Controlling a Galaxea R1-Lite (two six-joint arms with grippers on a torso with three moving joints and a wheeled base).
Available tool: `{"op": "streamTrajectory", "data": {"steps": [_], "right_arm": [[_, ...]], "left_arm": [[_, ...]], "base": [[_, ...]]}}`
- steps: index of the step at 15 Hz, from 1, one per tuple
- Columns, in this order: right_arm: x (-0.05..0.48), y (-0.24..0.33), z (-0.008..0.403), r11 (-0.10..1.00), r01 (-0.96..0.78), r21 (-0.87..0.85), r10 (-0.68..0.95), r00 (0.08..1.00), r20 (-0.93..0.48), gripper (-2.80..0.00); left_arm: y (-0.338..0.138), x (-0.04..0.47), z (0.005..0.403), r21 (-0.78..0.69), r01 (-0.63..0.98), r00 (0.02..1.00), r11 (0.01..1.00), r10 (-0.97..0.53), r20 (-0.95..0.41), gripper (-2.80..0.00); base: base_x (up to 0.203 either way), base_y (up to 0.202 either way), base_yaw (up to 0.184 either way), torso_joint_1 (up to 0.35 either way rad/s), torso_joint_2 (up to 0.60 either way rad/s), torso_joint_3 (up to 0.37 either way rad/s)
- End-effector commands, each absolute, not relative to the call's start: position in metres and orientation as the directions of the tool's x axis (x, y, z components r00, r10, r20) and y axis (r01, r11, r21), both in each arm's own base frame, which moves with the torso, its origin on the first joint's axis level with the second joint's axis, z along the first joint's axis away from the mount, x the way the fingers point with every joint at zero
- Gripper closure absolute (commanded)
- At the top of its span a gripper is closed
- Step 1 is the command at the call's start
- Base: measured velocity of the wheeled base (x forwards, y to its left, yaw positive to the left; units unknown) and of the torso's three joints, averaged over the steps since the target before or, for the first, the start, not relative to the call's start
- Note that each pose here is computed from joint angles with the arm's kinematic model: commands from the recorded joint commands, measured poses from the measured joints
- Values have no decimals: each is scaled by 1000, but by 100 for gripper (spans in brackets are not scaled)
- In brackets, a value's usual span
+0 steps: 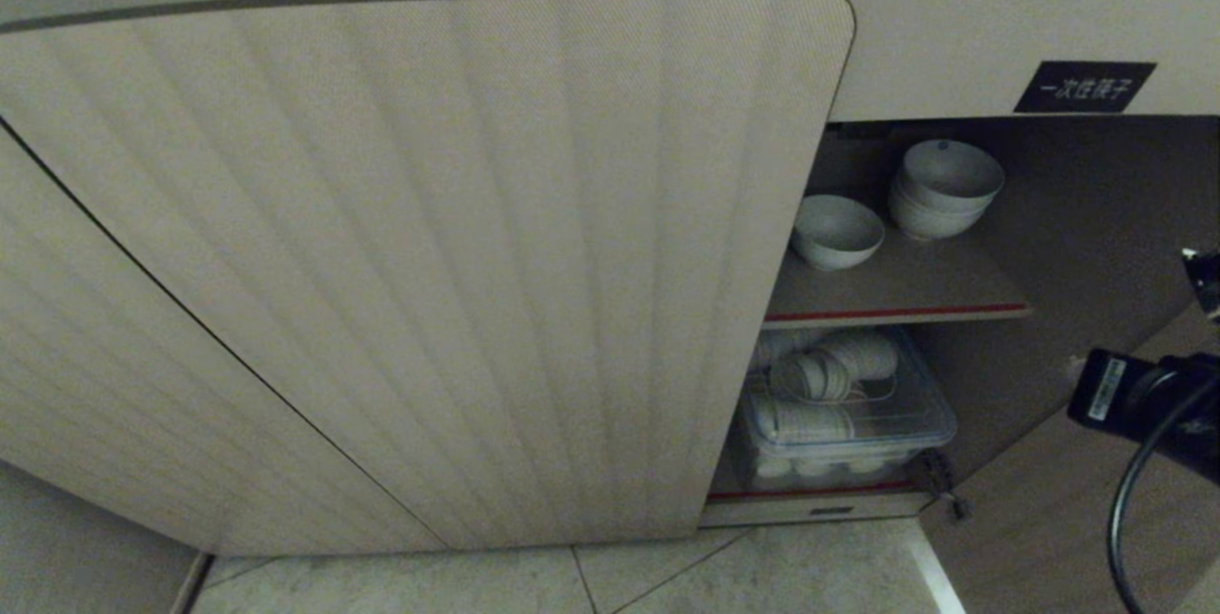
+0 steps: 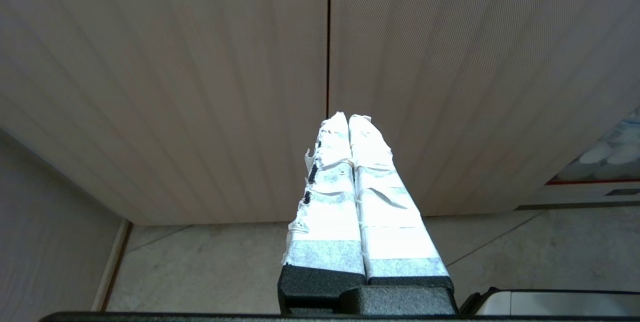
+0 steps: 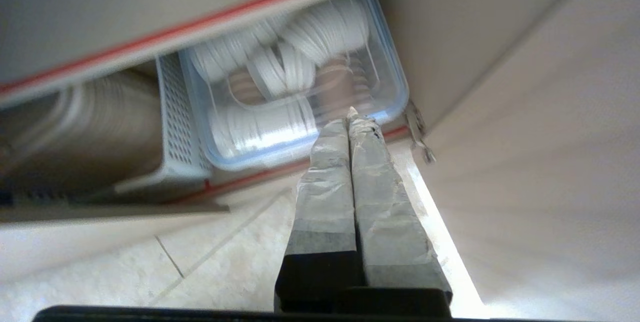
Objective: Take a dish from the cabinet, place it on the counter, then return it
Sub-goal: Close the cabinet door
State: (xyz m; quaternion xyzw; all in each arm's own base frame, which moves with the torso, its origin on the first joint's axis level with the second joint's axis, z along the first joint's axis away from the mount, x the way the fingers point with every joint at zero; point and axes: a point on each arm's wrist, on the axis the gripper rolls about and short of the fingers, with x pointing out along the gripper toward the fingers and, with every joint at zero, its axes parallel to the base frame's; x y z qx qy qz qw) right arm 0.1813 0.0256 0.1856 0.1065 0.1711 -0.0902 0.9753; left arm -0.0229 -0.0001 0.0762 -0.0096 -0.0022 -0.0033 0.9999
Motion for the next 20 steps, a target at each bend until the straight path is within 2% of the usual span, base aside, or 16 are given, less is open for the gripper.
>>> {"op": "streamTrajectory", "data": {"steps": [1,12,20], "right_arm": [[165,23,184,964,206,171,-140,932,-334,0],[114,13,194,974,176,141,-138,960,-242,0],[69,-1,161,978,178,106,-151,963,-223,0]], "left_arm": [[0,-23,76,-20,6,1000,1000,-6,5,0],[0,-23,76,-20,8,1000,1000,-8,5,0],[0,-23,76,-20,5,1000,1000,-5,5,0]], "base": [[0,0,0,0,0,0],[0,0,0,0,0,0],[0,0,0,0,0,0]]}}
